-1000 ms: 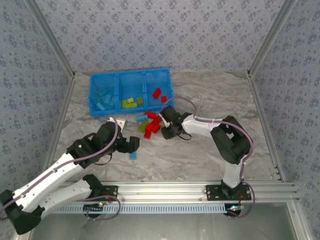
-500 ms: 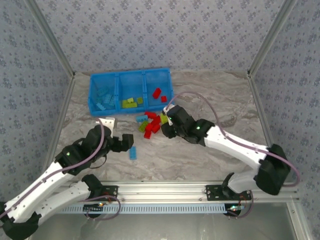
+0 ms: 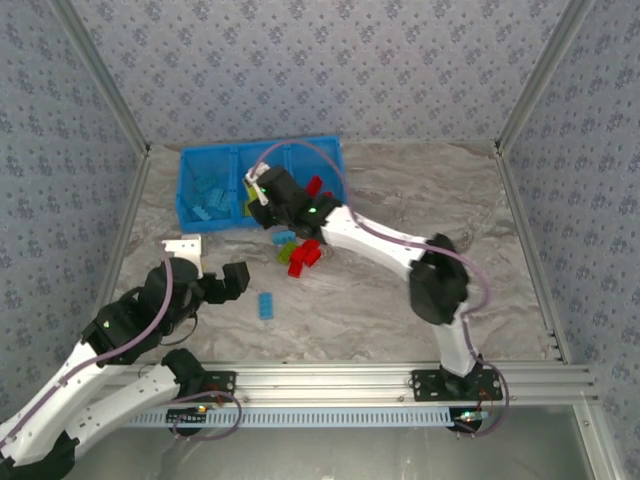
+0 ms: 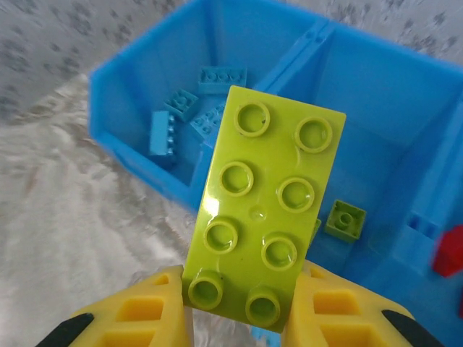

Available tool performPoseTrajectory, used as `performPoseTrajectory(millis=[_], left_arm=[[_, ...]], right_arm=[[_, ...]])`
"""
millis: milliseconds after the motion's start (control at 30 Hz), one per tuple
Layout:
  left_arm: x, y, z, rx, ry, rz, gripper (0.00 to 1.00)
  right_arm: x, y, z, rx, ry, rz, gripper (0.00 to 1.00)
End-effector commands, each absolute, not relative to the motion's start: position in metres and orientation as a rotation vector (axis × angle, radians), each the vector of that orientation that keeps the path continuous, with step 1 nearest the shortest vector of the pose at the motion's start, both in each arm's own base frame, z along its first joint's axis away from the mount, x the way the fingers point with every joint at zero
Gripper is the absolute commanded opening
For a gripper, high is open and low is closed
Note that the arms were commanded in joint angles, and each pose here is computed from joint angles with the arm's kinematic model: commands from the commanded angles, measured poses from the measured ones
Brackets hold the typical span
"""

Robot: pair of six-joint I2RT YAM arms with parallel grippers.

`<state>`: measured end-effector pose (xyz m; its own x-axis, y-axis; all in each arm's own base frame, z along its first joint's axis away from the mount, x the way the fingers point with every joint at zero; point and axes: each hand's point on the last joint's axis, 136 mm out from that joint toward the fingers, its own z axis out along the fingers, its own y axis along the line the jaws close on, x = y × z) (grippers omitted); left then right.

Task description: Sort the legos into containers by color

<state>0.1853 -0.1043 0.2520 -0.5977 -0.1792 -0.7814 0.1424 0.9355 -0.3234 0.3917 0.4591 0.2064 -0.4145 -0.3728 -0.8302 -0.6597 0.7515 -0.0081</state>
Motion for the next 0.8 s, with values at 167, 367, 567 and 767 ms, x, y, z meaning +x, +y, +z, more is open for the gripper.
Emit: performPoseTrajectory(millis=[167,367,567,767], left_arm=[[0.175,-0.085,0.234,-0.078,2.185,-0.396,0.99],[0.174,-0.083,0.225,-0.088,2.192,-0.391,0.99],[0.175,-0.084,0.222,-0.083,2.199,-0.383,0.99],[0.18,-0.098,0.226,-0.039,2.211,-0.41,0.99]], right_arm=[[0.458,0.48,0.14,-0.773,2.141,0.327,0.31],[0.462,0.495,0.12,-0.819,2.163,0.396,0.45],[0.45,0.49,0.156,-0.842,2.148,0.404,0.49],[0.417,0.466,0.232,-0.821,2.118,0.439,0.49]])
